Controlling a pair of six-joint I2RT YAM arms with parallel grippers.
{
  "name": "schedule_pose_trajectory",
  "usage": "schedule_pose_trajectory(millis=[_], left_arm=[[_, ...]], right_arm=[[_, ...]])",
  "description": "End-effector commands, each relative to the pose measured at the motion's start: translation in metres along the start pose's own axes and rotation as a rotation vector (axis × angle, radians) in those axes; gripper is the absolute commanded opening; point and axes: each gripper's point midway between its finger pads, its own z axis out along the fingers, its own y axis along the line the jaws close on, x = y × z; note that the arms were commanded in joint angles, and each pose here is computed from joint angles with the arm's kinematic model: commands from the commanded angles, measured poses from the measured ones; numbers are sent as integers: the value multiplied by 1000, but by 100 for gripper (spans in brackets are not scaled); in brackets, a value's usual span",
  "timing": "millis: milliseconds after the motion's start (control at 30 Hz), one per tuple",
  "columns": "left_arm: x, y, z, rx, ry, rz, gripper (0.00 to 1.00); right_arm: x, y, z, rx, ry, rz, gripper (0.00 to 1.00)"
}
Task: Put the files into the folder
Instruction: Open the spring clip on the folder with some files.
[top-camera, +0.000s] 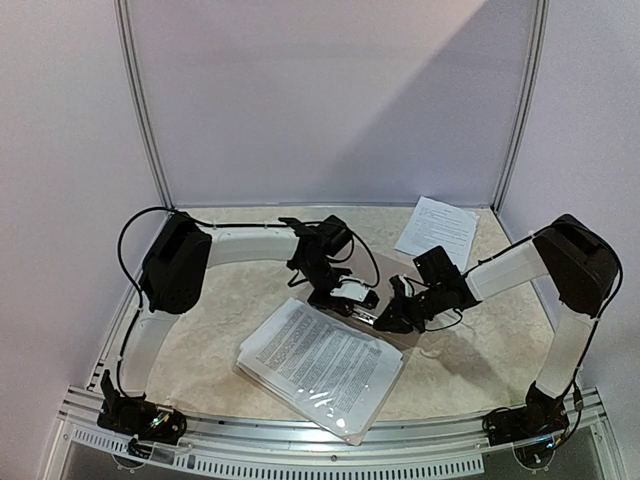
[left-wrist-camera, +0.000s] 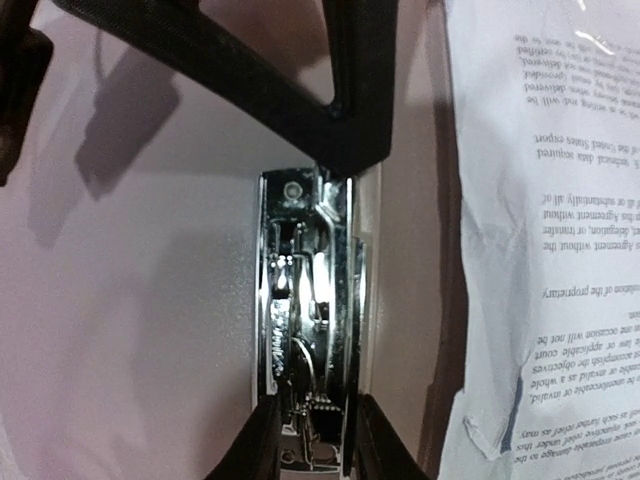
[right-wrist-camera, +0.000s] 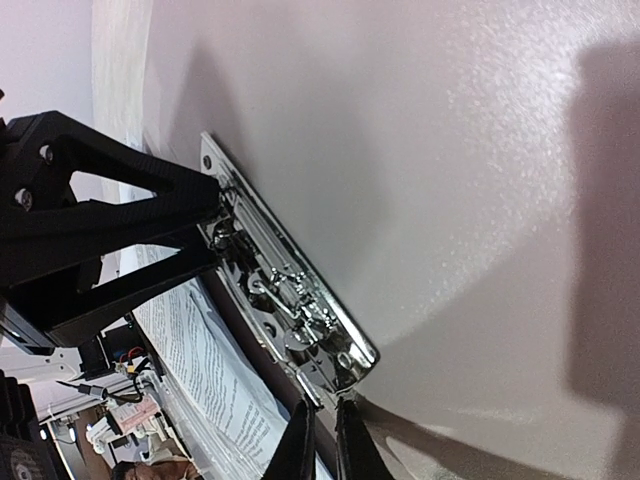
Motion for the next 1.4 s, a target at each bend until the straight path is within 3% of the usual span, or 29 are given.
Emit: schedule_pose_trajectory(millis=[0,333,700,967,1367], left_arm=[[45,-75,35,256,120,-126,26],[47,-69,37,225,136,-93,27],[47,-71,36,229,131,-82,27],[47,-74,36,232,127,-80,27],[48,-76,35,220,131,-42,27]], right_arm=[[12,-68,4,235,8,155,7],[15,-108,10,370,-9,191,0],[-27,-45,4,241,-87,92,0],[-31,-27,8,202,-83,62,1],[-33,-74,14,344,-102,114,0]])
